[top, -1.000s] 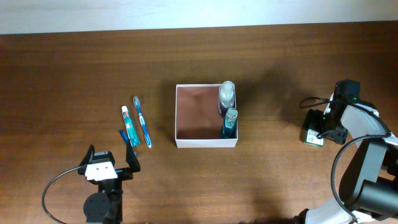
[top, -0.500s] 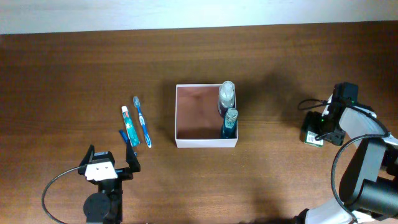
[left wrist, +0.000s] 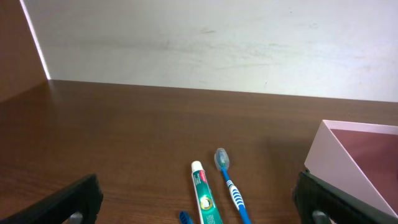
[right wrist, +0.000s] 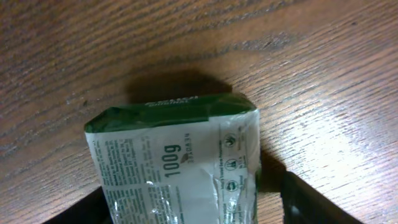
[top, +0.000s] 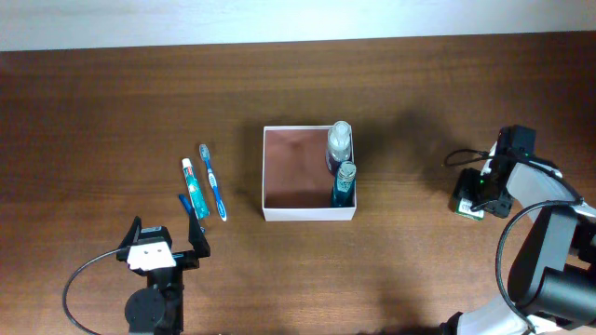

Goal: Pack container
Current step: 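Lower the right gripper and close it on the green-white soap bar, then lift the soap bar and carry it left over the box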

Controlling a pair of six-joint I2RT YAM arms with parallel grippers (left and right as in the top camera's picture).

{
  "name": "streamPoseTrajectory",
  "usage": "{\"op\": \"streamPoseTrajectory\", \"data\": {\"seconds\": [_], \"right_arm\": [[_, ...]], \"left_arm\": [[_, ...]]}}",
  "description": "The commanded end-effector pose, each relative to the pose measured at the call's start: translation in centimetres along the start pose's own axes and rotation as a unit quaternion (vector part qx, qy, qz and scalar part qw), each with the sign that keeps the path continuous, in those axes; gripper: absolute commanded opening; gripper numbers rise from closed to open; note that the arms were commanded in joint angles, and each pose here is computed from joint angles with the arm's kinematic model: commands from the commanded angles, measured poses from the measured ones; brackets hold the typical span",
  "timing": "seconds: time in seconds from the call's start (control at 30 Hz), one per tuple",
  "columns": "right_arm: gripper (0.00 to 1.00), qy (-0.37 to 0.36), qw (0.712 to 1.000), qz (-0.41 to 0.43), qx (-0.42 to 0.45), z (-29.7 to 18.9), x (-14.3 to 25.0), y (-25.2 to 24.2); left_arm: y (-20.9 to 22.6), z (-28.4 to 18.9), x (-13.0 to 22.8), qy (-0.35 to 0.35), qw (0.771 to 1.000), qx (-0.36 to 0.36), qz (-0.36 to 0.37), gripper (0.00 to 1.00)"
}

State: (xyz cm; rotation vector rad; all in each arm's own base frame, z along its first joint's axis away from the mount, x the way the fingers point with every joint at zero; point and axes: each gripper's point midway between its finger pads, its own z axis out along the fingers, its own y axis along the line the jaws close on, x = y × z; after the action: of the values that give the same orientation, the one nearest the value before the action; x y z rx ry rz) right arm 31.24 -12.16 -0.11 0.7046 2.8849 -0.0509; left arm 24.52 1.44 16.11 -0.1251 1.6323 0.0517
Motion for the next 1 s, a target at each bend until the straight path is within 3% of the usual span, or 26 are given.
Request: {"op": "streamPoseTrajectory", "data": {"seconds": [0.0,0.47,0.63,0.97], "right_arm": [[0.66,-0.001,1.0,-0.002,-0.003,-0.1,0.3,0.2],[0.35,0.001,1.0,-0.002,-0.016,-0.2,0.3,0.7],[0.3,0.004,1.0,0.007,-0.016,-0.7,0.0,0.7],[0.3,0.008,0.998,0.008,-0.054,-4.5,-2.1,2.2]], "left_arm": [[0.3,0.0,0.0,-0.003,1.0,-0.008,-0.007,0.99],[0.3,0.0,0.0,-0.003,1.0,-0.008,-0.007,0.99],[0.3,0.0,0.0,-0.003,1.0,-0.008,-0.007,0.99],[0.3,0.0,0.0,-0.003,1.0,-0.008,-0.007,0.99]]}}
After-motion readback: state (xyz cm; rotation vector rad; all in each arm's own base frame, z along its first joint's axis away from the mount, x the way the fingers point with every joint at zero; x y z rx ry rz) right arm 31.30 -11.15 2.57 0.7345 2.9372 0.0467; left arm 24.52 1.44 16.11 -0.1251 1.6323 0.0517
